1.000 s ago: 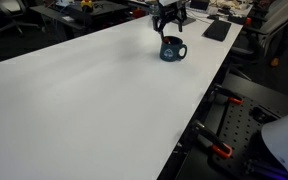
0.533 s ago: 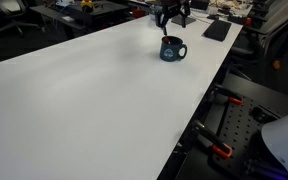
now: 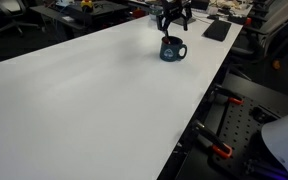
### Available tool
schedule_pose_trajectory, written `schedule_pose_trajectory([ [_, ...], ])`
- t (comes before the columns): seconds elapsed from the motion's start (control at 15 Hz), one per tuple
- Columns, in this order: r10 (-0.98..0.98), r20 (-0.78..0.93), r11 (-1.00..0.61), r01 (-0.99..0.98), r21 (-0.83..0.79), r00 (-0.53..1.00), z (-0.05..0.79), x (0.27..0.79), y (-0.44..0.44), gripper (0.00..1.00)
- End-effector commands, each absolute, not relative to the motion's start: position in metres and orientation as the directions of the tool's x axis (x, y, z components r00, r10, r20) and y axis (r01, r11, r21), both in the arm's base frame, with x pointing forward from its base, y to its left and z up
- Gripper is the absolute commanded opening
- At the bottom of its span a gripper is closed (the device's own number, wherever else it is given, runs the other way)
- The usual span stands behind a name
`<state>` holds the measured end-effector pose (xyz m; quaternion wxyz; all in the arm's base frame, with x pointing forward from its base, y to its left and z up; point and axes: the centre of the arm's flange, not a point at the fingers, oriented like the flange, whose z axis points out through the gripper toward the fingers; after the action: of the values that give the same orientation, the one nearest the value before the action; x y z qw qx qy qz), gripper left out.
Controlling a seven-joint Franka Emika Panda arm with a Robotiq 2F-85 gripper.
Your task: Remove the marker from the cup
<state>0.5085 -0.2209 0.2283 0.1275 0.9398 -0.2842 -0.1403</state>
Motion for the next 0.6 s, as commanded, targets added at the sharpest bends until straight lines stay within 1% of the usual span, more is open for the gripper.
schedule_pose_trajectory([
  [0.0,-0.536,-0.210,-0.833,-0.471,0.292,0.818,0.226,0.506,-0.213,1.00],
  [0.27,-0.512,-0.210,-0.848,-0.452,0.278,0.833,0.219,0.512,-0.212,1.00],
  [0.53,-0.462,-0.209,-0.881,-0.418,0.220,0.862,0.212,0.522,-0.210,1.00],
])
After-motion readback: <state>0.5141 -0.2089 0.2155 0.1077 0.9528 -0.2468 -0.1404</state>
